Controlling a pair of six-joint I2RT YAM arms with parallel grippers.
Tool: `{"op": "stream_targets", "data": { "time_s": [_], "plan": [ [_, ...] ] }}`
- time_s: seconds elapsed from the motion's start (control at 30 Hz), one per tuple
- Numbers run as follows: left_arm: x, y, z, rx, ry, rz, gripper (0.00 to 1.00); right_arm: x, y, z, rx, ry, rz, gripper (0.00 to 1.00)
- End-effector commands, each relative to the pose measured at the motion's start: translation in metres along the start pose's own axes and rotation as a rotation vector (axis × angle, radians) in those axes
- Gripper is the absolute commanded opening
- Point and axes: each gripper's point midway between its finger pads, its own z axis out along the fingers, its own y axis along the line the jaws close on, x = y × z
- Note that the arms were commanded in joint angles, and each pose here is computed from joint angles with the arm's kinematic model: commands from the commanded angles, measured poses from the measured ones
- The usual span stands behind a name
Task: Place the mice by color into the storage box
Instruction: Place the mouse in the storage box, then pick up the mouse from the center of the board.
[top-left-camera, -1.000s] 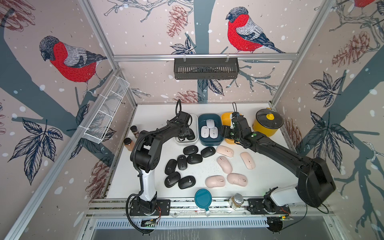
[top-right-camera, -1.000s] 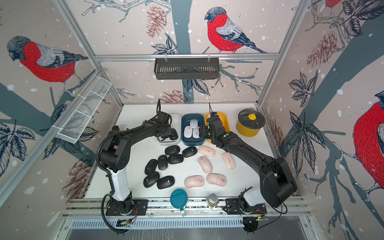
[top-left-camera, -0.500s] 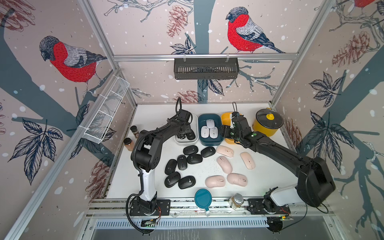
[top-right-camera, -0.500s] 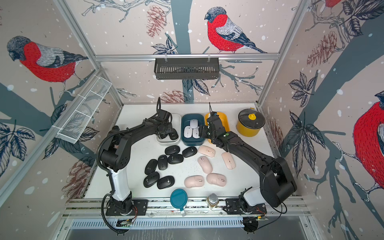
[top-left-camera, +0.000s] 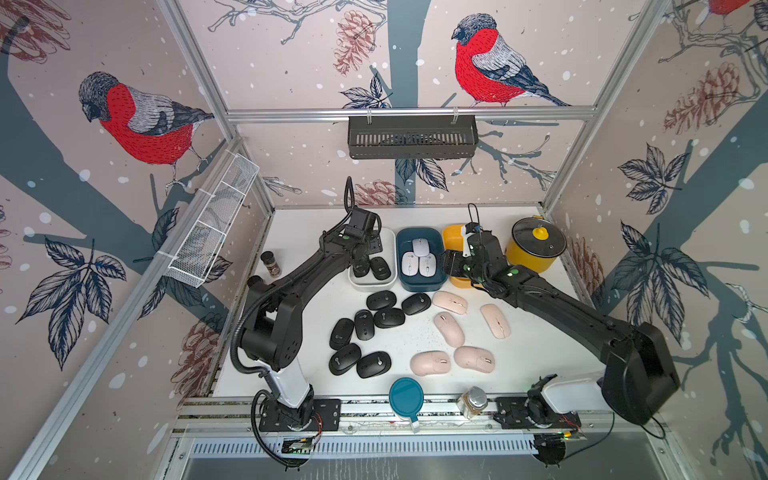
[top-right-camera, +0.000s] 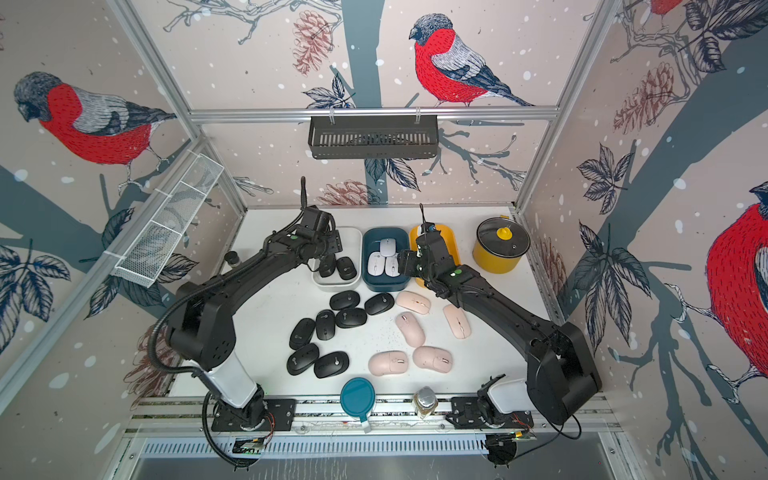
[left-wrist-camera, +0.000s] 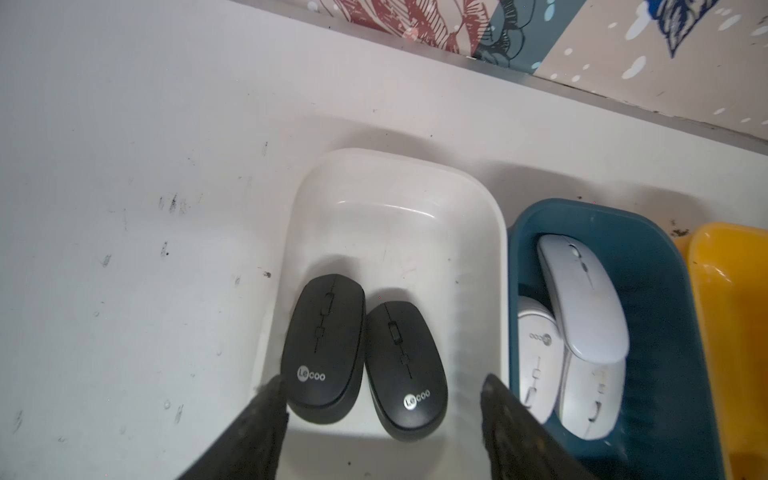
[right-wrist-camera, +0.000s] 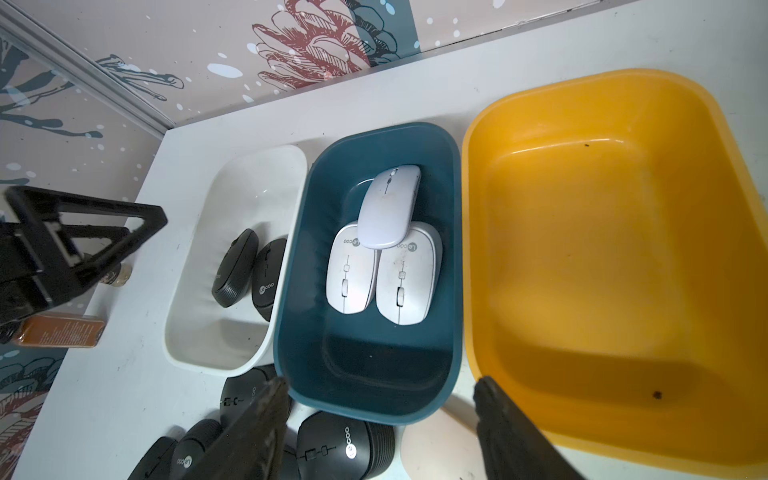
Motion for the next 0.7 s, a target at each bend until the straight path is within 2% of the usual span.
{"op": "stream_targets", "data": {
  "time_s": [0.0, 0.17, 0.37, 0.5, 0.67],
  "plan": [
    [0.012, 0.004, -0.021, 0.001, 0.017, 0.039, 0.73, -0.005, 0.007, -0.004, -0.034, -0.033, -0.023, 0.72],
    [0.051, 0.019, -0.058, -0.025, 0.054, 0.087, 0.73, -0.002, 0.009, -0.002, -0.042, -0.028, -0.019, 0.72],
    [0.101, 0.036, -0.090, -0.015, 0.101, 0.045, 0.73, 0.001, 0.012, 0.003, -0.049, -0.018, -0.023, 0.72],
    [0.138, 0.045, -0.096, -0.010, 0.127, 0.015, 0.72, 0.003, 0.012, 0.008, -0.049, -0.007, -0.025, 0.72],
    [0.180, 0.051, -0.087, 0.002, 0.196, -0.034, 0.72, 0.005, 0.012, 0.011, -0.047, 0.000, -0.020, 0.72]
  ]
}}
